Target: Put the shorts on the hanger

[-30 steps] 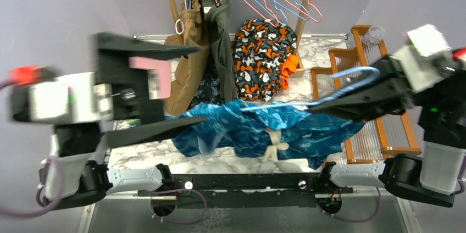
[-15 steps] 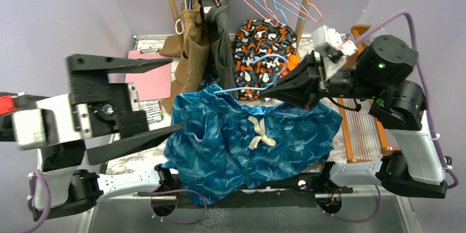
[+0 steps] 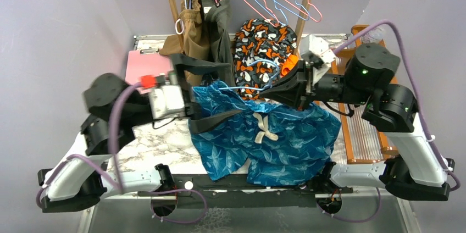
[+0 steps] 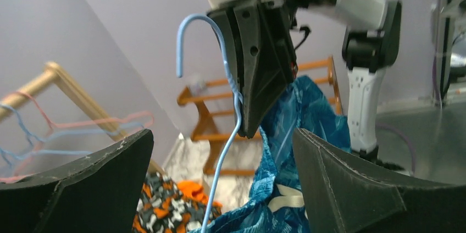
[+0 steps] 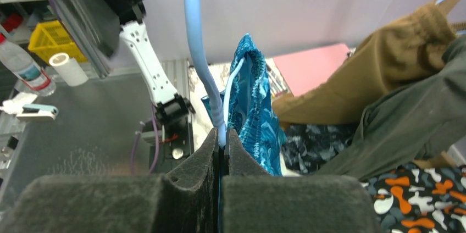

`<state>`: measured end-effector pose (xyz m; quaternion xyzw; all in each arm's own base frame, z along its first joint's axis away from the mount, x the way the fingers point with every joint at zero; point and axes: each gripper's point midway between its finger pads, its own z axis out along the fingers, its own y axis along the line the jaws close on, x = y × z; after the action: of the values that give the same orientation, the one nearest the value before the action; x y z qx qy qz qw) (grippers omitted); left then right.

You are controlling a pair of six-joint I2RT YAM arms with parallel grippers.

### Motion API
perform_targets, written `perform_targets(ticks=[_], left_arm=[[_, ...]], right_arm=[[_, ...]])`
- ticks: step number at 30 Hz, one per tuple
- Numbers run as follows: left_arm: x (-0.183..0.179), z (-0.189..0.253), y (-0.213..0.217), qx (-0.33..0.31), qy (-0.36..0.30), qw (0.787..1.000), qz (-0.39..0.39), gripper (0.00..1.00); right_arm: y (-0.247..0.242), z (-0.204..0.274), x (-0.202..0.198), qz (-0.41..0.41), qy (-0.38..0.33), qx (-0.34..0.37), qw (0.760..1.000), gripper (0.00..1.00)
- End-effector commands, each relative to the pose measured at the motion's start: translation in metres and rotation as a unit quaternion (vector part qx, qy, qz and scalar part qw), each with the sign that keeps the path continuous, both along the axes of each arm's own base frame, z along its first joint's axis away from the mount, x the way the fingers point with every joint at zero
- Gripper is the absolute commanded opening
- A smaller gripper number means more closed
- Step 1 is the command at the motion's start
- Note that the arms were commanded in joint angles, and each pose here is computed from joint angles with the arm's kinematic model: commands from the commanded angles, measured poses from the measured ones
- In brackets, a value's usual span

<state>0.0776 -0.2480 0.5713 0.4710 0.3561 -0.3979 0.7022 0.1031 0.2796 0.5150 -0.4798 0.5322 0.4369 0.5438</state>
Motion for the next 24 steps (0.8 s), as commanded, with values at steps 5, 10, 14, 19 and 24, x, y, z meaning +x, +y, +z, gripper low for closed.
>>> perform_targets(ticks=[5, 10, 14, 19, 24], left_arm=[[0.031, -0.071, -0.041, 0.115, 0.035, 0.992, 0.025, 0.99], [0.038, -0.098, -0.055, 0.158, 0.043, 0.986, 0.023, 0.95], [0.041, -0.116, -0.062, 0.187, 0.05, 0.981, 0.018, 0.84], [0.044, -0.128, -0.069, 0.207, 0.057, 0.977, 0.015, 0.68], [0.046, -0.14, -0.071, 0.225, 0.061, 0.972, 0.015, 0.49]], right_arm=[[-0.006, -0.029, 0.001, -0.011, 0.001, -0.02, 1.0, 0.01], [-0.009, -0.043, -0.001, -0.01, 0.01, -0.03, 0.999, 0.01], [-0.009, -0.049, -0.003, -0.006, 0.014, -0.036, 0.999, 0.01], [-0.008, -0.054, -0.004, 0.0, 0.015, -0.042, 0.999, 0.01], [-0.009, -0.057, -0.006, 0.002, 0.015, -0.044, 0.999, 0.01]])
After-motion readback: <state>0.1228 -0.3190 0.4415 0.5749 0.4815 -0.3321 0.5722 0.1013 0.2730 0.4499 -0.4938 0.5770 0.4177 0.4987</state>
